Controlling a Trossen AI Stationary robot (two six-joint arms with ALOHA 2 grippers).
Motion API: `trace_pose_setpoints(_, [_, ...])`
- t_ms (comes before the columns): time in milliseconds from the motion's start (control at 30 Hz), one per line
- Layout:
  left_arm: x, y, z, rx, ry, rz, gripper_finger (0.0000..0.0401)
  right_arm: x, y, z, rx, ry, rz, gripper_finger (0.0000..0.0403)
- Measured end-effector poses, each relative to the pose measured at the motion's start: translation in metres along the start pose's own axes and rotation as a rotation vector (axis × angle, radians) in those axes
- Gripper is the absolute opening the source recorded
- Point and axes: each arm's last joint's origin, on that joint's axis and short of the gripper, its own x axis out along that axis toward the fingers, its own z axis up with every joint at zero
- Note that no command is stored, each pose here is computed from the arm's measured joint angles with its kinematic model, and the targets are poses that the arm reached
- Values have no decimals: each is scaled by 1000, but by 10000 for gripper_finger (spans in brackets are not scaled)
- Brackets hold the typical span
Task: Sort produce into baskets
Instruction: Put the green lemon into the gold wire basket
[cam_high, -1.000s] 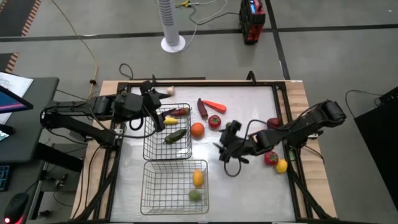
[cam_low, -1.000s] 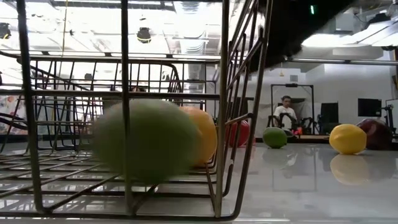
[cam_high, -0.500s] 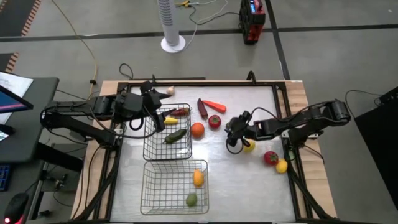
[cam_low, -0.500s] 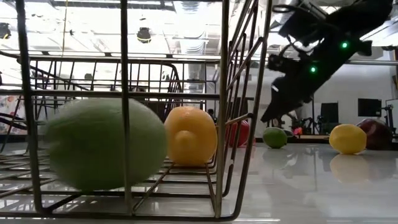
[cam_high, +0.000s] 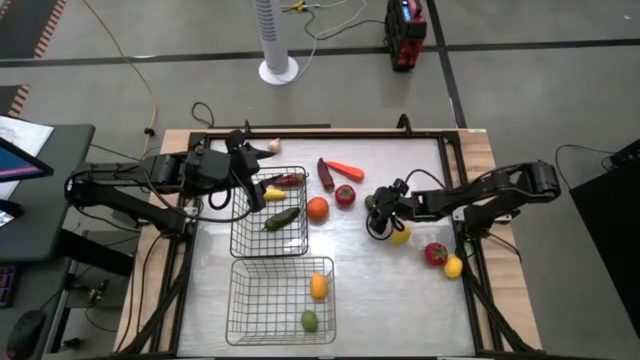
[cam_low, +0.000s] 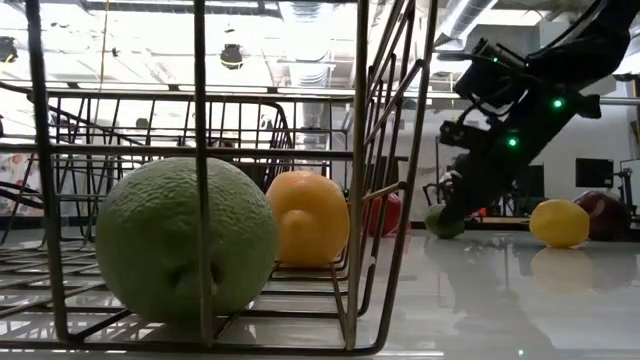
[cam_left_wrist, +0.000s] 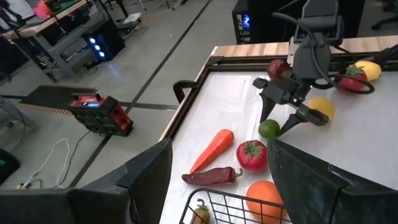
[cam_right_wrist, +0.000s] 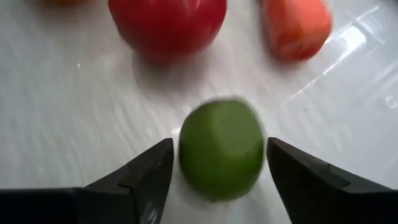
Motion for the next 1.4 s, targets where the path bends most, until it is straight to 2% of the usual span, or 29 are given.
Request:
trace_pose_setpoints(267, [0,0,0,1,3,1,249,11,4,-4,-3,20,-1,207])
trace_pose_setpoints(400, [0,0,0,1,3,1,249,5,7,2,-24,23,22,206])
trace_pose_setpoints(600, [0,0,0,5,3,1,249,-24,22,34,-26,-81,99,211])
trace_pose_setpoints(967, [0,1,0,8,4,19,249,-82,84,83,-112,-311,294,211])
trace_pose_setpoints(1200, [0,1,0,9,4,36,249,-88,139,95,-198,-403,404,211])
trace_pose_setpoints(1333, [0,1,0,9,5,39,249,-82,170,100,-245,-384,467,212])
trace_pose_setpoints(1400, [0,1,0,25,5,51,249,-80,185,103,-282,-374,534,212])
